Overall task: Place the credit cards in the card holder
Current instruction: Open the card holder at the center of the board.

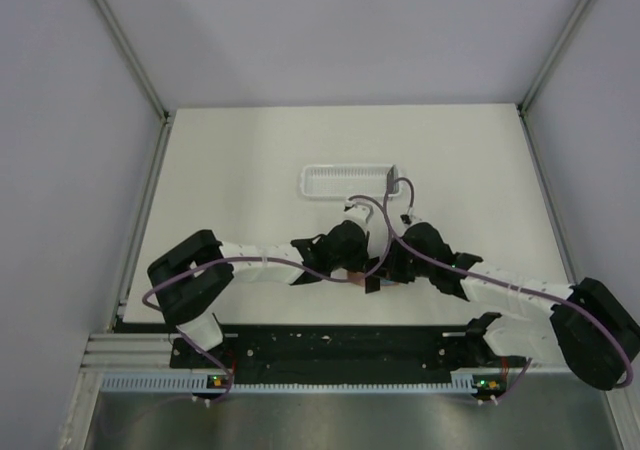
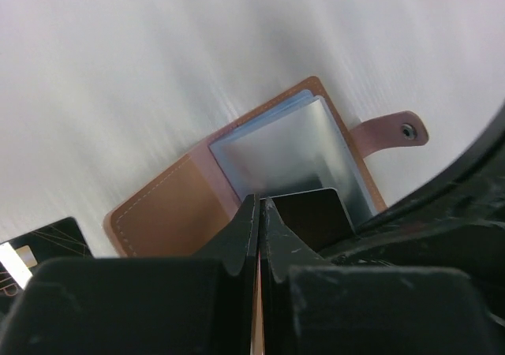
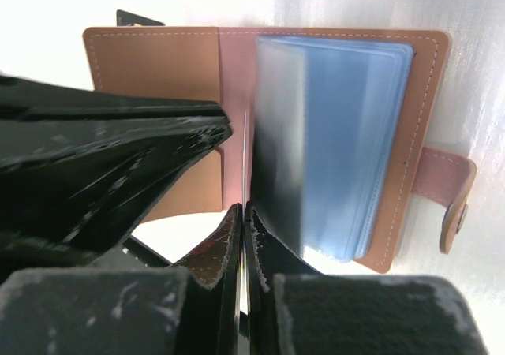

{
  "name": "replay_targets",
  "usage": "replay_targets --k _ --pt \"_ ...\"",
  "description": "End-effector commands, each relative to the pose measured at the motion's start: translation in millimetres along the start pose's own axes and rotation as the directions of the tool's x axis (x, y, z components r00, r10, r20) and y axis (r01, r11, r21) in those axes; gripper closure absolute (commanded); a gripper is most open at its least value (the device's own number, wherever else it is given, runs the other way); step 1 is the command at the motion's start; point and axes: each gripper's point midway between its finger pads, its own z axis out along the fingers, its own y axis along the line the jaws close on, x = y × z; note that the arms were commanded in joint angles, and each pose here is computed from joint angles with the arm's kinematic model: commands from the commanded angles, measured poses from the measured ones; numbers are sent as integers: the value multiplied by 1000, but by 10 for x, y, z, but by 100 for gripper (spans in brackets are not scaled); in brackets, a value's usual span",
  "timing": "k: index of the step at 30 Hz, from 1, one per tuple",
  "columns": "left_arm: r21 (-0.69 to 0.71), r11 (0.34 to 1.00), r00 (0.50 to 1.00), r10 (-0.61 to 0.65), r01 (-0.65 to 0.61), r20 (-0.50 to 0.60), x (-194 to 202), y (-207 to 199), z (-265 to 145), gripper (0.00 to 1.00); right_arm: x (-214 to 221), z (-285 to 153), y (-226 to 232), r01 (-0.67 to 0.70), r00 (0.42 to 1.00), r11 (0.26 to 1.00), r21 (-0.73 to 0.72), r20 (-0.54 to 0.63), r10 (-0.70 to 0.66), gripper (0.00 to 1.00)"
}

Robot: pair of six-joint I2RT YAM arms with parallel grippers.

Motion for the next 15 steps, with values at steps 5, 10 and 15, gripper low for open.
replay_targets --k 5,10,15 --pt "38 999 999 -33 32 23 -42 -90 129 100 -162 -395 133 23 996 999 -31 90 -20 100" --pt "37 999 999 -31 31 -8 48 -76 161 100 -244 -585 15 40 989 998 50 140 -47 100" --pt "35 999 999 -32 33 -20 99 -53 154 100 -268 -626 -127 38 988 990 133 147 -57 100"
